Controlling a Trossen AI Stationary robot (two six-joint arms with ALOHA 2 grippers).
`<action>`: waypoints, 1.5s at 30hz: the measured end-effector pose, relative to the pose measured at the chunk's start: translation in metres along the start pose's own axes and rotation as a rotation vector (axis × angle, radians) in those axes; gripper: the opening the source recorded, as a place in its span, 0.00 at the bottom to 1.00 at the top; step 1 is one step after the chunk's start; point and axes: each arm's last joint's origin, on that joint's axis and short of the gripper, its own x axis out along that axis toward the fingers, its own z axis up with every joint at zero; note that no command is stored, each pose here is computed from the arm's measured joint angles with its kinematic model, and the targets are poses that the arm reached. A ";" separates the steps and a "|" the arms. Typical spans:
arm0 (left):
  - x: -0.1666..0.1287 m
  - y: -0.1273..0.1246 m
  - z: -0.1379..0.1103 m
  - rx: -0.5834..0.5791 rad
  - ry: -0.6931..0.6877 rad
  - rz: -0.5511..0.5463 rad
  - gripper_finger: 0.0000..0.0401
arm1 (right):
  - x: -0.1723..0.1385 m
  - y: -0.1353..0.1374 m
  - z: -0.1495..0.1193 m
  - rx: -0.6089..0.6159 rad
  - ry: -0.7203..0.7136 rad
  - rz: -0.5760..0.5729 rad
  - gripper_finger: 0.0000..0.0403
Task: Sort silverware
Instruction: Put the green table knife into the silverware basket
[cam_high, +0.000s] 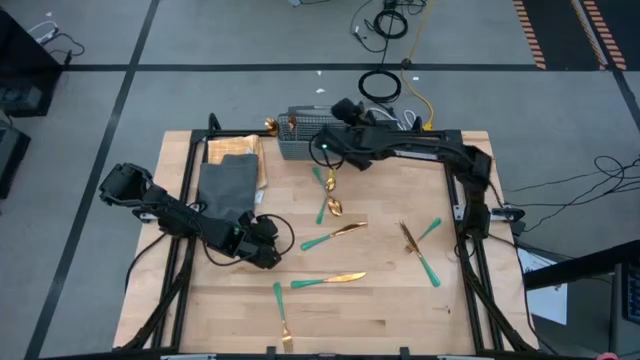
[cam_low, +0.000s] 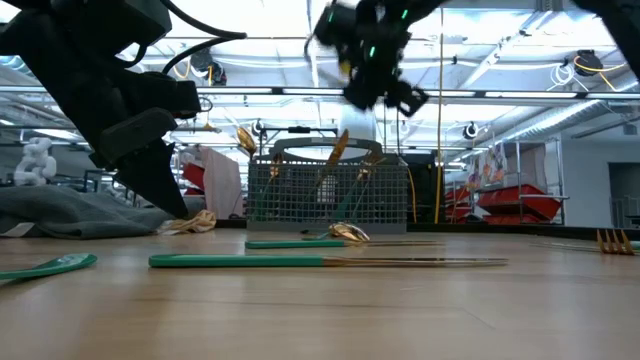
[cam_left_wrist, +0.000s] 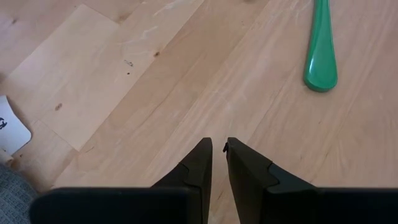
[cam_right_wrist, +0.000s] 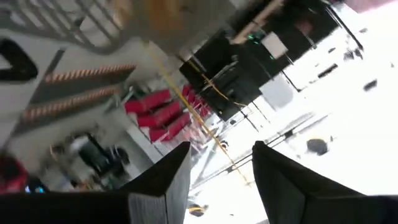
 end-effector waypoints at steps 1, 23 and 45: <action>0.000 0.000 0.000 -0.001 0.000 0.000 0.15 | -0.007 -0.004 -0.010 0.075 -0.010 -0.013 0.40; -0.003 -0.007 -0.003 -0.029 0.012 -0.059 0.15 | -0.143 0.066 -0.091 1.114 -0.305 0.957 0.38; -0.010 -0.017 -0.011 0.006 0.001 -0.112 0.15 | -0.186 0.245 -0.065 1.078 0.034 1.493 0.37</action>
